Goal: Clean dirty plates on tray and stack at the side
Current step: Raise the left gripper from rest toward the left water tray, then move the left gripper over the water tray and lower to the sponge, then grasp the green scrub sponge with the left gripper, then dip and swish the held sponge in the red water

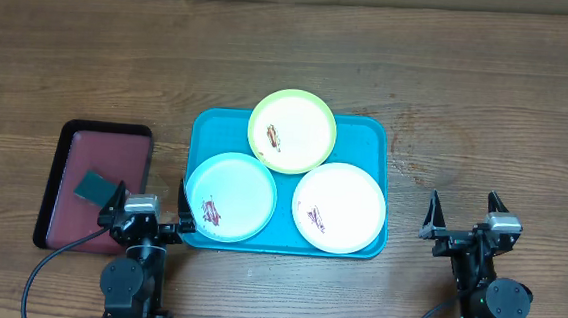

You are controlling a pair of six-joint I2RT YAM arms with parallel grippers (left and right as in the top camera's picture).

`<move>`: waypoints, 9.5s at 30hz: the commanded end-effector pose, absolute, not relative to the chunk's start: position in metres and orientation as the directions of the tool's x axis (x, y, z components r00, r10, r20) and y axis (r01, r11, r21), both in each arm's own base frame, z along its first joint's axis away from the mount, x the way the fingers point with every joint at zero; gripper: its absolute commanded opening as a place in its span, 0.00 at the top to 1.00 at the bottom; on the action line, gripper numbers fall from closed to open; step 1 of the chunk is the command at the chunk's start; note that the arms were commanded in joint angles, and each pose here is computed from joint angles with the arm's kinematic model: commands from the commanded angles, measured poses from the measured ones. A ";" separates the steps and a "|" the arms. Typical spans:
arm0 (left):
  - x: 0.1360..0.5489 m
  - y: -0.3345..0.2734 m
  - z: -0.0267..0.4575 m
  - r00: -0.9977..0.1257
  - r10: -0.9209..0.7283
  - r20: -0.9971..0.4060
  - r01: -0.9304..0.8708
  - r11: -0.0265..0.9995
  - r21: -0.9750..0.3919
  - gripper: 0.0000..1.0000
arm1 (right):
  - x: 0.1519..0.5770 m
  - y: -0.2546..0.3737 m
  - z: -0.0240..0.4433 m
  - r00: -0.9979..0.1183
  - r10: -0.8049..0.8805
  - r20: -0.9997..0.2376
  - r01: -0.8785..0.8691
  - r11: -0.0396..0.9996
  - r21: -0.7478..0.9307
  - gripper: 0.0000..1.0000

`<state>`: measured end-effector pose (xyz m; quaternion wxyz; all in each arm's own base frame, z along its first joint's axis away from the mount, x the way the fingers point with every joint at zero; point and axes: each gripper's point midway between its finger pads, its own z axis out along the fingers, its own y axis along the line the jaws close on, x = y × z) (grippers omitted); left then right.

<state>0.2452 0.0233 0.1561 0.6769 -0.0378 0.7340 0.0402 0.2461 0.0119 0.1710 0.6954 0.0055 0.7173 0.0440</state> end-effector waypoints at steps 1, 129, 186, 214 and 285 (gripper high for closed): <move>0.245 0.020 0.157 -0.075 0.016 -0.997 -0.093 0.995 0.023 0.00 | 0.246 0.010 0.169 -0.028 0.073 -0.997 -0.045 0.996 0.074 0.00; 0.319 0.080 0.151 -0.709 -0.664 -0.238 -0.673 0.738 -0.053 0.00 | 0.246 0.010 0.169 -0.028 0.073 -0.997 -0.045 0.996 0.074 0.00; 0.276 0.126 -0.011 -0.485 -0.857 0.176 -0.874 0.468 -0.131 0.81 | 0.246 0.010 0.169 -0.028 0.073 -0.997 -0.045 0.996 0.074 0.00; 0.267 0.134 -0.013 -0.480 -0.863 0.156 -0.877 0.475 -0.067 0.90 | 0.246 0.010 0.169 -0.028 0.073 -0.997 -0.045 0.996 0.074 0.00; 0.288 0.200 -0.013 -0.495 -0.854 -0.161 -0.868 0.492 0.060 0.96 | 0.246 0.010 0.169 -0.028 0.073 -0.997 -0.045 0.996 0.074 0.00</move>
